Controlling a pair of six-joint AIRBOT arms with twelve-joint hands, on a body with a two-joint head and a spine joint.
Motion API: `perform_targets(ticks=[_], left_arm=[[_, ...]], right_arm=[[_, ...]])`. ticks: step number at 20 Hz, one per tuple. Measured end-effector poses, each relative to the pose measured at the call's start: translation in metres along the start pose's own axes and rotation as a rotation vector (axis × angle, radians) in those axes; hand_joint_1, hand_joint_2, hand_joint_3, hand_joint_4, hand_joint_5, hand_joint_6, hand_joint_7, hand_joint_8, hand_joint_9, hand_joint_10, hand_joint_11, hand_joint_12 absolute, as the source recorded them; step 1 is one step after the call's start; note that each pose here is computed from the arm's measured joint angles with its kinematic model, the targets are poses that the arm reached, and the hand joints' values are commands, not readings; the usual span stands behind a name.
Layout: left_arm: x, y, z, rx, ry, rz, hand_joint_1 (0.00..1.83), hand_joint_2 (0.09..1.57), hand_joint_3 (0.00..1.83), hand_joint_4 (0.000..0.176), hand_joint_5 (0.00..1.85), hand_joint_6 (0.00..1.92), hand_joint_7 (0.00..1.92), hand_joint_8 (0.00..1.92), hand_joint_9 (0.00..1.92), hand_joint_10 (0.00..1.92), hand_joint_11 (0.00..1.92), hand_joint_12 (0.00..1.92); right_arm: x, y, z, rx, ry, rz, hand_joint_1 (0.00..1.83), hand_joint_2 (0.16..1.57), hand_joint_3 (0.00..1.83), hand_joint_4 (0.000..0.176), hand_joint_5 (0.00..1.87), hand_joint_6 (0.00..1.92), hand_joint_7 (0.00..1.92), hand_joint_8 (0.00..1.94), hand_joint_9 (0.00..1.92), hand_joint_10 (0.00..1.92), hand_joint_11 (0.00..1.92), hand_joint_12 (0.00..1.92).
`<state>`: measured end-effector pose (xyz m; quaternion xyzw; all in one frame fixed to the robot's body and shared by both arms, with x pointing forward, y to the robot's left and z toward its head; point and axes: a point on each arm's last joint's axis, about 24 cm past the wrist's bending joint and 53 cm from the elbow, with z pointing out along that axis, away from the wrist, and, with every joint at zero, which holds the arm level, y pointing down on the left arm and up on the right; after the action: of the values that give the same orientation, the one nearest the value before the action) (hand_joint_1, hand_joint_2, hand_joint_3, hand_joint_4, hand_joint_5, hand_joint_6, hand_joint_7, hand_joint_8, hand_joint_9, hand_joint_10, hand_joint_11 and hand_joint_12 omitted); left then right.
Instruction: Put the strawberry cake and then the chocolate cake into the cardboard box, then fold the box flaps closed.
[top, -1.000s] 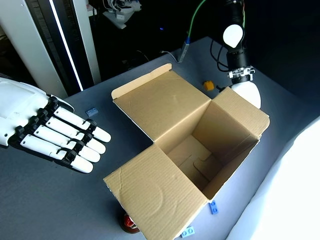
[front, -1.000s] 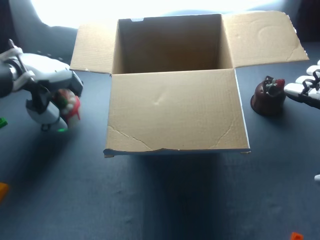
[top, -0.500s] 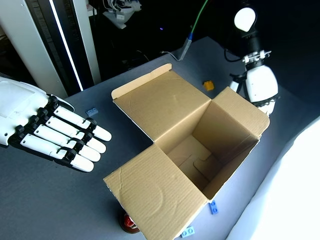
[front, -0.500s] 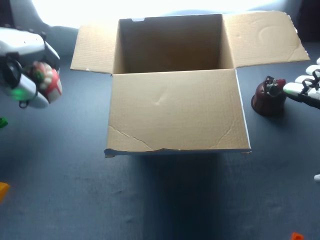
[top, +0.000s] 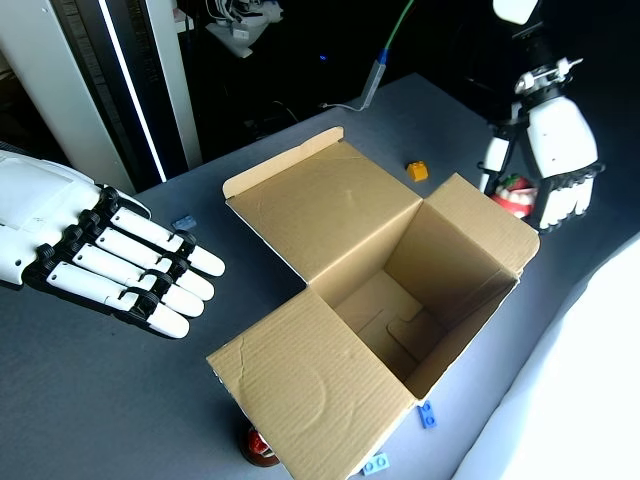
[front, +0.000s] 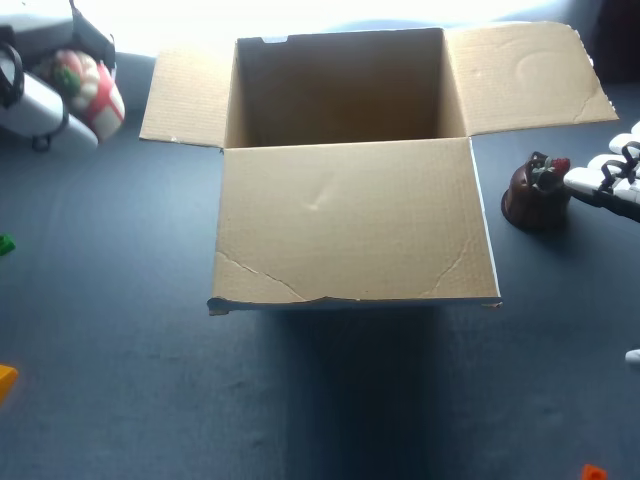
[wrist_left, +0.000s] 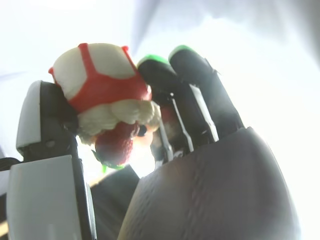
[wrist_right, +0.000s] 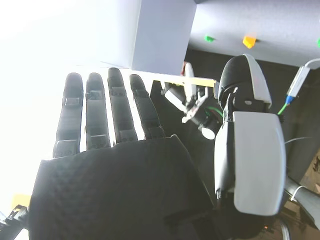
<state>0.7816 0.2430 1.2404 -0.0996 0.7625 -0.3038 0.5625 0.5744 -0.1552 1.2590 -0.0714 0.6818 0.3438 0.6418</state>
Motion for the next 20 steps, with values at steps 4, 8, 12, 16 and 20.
perform_targets(ticks=[4,8,12,16,20], left_arm=[[-0.021,-0.007,-0.005,0.019,-0.042,-0.010,1.20,1.21,0.00,0.000,0.76,1.18,0.84,1.44,0.65,1.74,0.46,1.92],[-0.033,-0.018,-0.007,0.044,-0.065,-0.010,1.19,1.21,0.00,0.000,0.75,1.20,0.85,1.40,0.66,1.71,0.44,1.92],[-0.042,-0.026,-0.012,0.071,-0.062,-0.012,1.20,1.22,0.00,0.000,0.75,1.19,0.84,1.46,0.65,1.79,0.46,1.92],[-0.052,-0.041,-0.015,0.109,-0.069,-0.019,1.19,1.22,0.00,0.000,0.75,1.19,0.83,1.47,0.64,1.78,0.43,1.92],[-0.051,-0.061,-0.020,0.158,-0.050,-0.023,1.19,1.22,0.00,0.000,0.74,1.20,0.83,1.46,0.64,1.76,0.44,1.92]], right_arm=[[0.000,0.000,0.000,-0.002,0.001,-0.002,0.32,1.02,0.00,0.000,0.07,0.00,0.13,0.00,0.10,0.01,0.00,0.25],[0.000,0.001,0.000,-0.004,0.001,-0.005,0.31,1.03,0.00,0.000,0.08,0.00,0.13,0.00,0.10,0.00,0.00,0.28],[0.000,0.001,0.000,-0.004,0.001,-0.006,0.33,1.03,0.00,0.000,0.07,0.00,0.13,0.00,0.11,0.01,0.00,0.32],[0.000,0.001,0.000,-0.004,0.001,-0.007,0.32,1.04,0.00,0.000,0.06,0.00,0.12,0.00,0.09,0.00,0.00,0.27],[0.000,0.001,0.000,-0.005,0.001,-0.008,0.35,1.05,0.00,0.000,0.05,0.00,0.12,0.00,0.09,0.00,0.00,0.27]])
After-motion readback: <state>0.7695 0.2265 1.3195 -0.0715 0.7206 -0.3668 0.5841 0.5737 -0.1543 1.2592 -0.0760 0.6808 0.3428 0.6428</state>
